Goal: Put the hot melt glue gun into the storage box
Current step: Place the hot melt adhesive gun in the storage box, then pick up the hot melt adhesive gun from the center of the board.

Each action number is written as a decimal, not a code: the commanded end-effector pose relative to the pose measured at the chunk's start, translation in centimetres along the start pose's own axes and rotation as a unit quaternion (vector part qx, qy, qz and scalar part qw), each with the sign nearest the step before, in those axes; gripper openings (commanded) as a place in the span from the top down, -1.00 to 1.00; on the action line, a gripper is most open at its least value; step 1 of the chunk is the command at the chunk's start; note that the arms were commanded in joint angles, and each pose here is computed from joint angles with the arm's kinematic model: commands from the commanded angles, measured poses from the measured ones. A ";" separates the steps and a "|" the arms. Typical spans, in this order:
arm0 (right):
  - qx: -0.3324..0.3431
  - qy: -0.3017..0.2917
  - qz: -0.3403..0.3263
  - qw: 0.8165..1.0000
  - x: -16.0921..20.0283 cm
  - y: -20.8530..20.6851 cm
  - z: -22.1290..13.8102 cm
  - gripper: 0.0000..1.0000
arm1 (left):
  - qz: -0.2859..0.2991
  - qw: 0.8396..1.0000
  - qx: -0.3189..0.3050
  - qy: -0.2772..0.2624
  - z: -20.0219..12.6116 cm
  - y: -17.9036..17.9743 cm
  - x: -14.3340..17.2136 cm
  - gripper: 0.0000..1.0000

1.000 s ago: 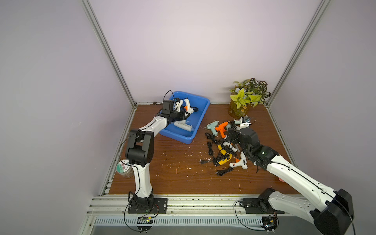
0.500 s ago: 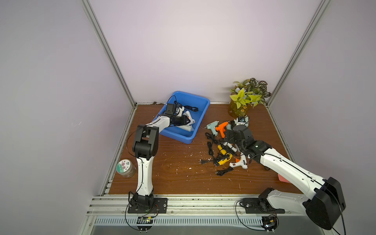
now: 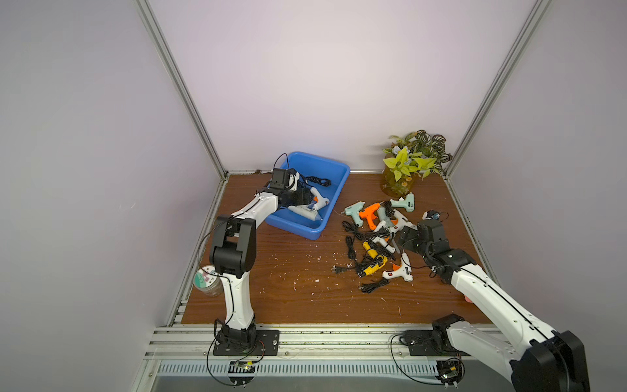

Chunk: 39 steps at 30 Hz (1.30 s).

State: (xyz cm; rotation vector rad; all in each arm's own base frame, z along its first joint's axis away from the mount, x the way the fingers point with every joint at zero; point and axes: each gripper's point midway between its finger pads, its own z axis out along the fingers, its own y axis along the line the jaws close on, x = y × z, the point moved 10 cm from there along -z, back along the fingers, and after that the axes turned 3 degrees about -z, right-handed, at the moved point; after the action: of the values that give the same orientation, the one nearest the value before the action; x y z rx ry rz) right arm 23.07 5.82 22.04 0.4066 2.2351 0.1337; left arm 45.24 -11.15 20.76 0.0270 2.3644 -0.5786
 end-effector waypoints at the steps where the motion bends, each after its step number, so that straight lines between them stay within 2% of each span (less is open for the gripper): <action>1: -0.027 0.009 0.021 0.999 -0.1 -0.1 -0.5 -0.74 | 0.009 0.997 -0.045 -0.068 -4.4 -0.9 -1.3 -1.00; 6: -0.031 0.018 0.034 0.999 0.1 -0.8 -0.3 -0.69 | 0.003 0.991 -0.046 -0.128 -9.2 -1.9 -1.0 -1.00; 11: -0.069 -0.006 0.081 0.994 0.0 -1.0 0.5 -0.64 | -0.008 0.982 -0.026 -0.189 -13.0 -2.5 0.5 -1.00; 15: -0.105 -0.031 0.136 0.985 0.1 -1.2 1.6 -0.45 | -0.011 0.971 -0.016 -0.238 -15.6 -2.6 2.1 -1.00; 18: -0.136 -0.041 0.158 0.977 0.1 -1.2 2.6 -0.43 | -0.008 0.964 -0.012 -0.265 -17.1 -2.7 3.1 -1.00; 25: -0.163 -0.041 0.181 0.969 -0.1 -1.1 5.2 -0.40 | -0.004 0.952 -0.016 -0.307 -19.1 -2.3 5.3 -1.00; 30: -0.166 -0.030 0.183 0.969 -0.6 -0.9 7.1 -0.40 | 0.003 0.946 -0.010 -0.323 -19.9 -2.4 5.6 -1.00; 39: -0.152 -0.004 0.200 0.968 -0.9 -0.7 9.9 -0.34 | 0.008 0.945 -0.003 -0.327 -20.2 -2.5 6.0 -1.00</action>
State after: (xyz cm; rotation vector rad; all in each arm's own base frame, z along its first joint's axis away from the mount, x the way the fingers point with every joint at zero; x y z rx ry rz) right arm 29.48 4.27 14.56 0.7027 2.1304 0.6166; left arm 27.70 -5.93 30.91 -0.1378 1.7475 -0.4821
